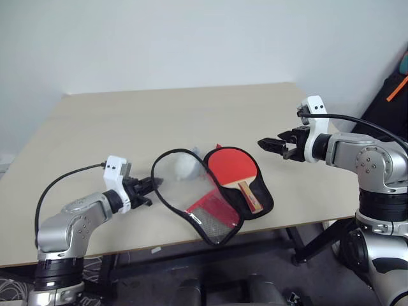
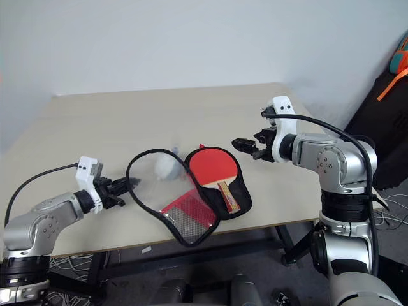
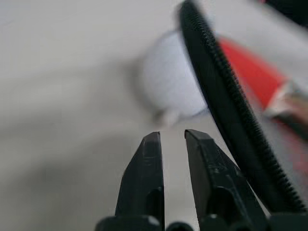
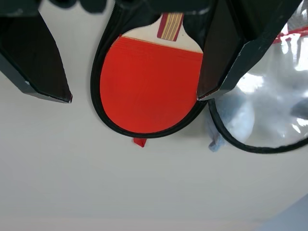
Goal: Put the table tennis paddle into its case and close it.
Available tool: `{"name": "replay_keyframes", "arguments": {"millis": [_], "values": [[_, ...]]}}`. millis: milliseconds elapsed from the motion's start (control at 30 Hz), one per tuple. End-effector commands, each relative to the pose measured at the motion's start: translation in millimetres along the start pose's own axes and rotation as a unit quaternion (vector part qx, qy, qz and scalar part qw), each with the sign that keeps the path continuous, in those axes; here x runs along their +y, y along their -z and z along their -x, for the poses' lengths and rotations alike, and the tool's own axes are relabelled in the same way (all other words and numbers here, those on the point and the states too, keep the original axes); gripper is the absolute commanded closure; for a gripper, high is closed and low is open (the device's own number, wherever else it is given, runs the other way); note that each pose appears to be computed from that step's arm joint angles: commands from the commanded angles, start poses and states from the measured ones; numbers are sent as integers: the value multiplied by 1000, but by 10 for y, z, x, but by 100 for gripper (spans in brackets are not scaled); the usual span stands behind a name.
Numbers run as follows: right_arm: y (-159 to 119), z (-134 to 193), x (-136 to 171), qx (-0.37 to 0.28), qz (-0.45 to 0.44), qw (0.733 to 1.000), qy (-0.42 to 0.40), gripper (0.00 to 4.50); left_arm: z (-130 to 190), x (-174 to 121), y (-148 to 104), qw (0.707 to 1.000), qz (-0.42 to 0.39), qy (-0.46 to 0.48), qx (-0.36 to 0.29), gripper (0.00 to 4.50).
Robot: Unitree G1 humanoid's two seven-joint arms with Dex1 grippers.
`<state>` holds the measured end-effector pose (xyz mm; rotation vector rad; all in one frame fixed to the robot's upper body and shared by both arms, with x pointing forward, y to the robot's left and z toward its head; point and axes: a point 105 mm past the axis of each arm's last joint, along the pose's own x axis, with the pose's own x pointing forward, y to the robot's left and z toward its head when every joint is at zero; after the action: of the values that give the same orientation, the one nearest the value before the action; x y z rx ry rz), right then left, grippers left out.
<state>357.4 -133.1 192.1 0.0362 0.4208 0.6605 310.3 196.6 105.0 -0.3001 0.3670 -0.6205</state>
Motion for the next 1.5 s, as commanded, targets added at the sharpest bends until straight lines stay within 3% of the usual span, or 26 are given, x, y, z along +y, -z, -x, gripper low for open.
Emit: {"name": "replay_keyframes", "arguments": {"millis": [33, 233, 400, 567, 767, 900, 1167, 1500], "values": [[-158, 96, -88, -30, 13, 999, 17, 0, -196, -368, -95, 997, -14, 80, -1, 382], [-288, 128, -301, -44, 22, 998, 49, 0, -822, -920, -50, 986, -29, 165, 9, 382], [-304, 127, -328, -47, 26, 997, 53, 0, -1138, -1080, -51, 983, -45, 178, 9, 382], [-286, 159, -354, -50, 23, 997, 60, 0, -1118, -1081, 28, 983, -35, 181, 21, 382], [-228, 172, -364, -50, 15, 996, 69, 0, -832, -1150, 283, 975, 23, 211, 72, 382], [-207, 139, -322, -51, 10, 997, 64, 0, -682, -1162, 523, 968, 31, 214, 126, 298], [-176, 54, -229, -53, 1, 997, 52, 0, -550, -1207, 786, 955, 71, 223, 183, 16], [-168, 34, -151, -58, -6, 997, 49, 0, -679, -1214, 946, 944, 158, 200, 211, 16]]}}
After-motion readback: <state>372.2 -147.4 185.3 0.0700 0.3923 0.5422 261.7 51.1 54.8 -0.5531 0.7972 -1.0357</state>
